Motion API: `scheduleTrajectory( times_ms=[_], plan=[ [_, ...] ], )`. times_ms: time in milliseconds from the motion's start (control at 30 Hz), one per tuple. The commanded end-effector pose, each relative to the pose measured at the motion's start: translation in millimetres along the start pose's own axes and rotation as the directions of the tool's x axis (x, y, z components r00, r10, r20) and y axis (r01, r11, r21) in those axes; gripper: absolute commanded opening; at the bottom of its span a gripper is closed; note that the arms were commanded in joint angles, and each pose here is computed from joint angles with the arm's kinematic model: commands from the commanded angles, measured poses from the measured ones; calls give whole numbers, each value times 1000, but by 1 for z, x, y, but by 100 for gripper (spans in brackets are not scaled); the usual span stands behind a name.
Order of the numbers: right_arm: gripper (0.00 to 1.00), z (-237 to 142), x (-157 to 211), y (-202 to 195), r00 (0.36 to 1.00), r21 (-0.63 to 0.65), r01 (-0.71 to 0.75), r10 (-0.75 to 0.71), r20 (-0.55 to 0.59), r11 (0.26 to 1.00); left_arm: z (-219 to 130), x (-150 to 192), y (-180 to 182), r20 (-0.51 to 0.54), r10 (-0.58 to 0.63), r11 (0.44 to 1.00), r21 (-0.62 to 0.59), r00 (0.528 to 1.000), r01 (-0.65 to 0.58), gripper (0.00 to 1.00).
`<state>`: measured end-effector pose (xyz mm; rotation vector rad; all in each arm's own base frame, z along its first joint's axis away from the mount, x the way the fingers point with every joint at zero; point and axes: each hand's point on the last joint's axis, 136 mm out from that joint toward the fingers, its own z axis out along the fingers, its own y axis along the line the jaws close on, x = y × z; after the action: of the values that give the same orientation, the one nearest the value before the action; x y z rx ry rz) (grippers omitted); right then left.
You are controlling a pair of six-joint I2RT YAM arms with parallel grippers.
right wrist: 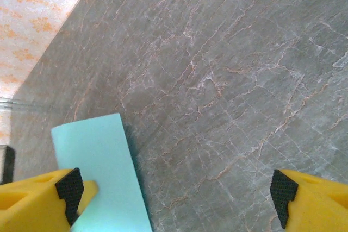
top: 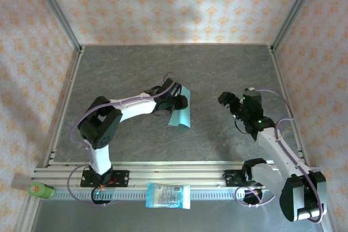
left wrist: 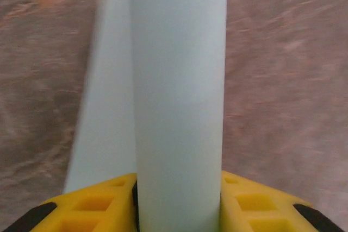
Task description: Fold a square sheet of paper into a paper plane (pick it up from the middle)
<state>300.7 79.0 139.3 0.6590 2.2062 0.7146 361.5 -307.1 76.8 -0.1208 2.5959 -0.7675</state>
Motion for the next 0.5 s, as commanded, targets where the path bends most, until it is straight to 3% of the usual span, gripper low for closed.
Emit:
scheduleTrajectory(
  times_ms=[0,200,467],
  plan=[
    [88,1,-5,15,1000,-81,-18,20,22,997,-19,-14,-49,30,-83,964,257,996,73,39],
    [80,3,6,42,998,-243,-52,42,-48,969,-37,-9,-80,-31,-136,861,491,990,134,38],
    [74,4,15,58,991,-337,-94,57,-117,937,-16,7,-44,-66,-180,886,423,981,191,38]
  ],
)
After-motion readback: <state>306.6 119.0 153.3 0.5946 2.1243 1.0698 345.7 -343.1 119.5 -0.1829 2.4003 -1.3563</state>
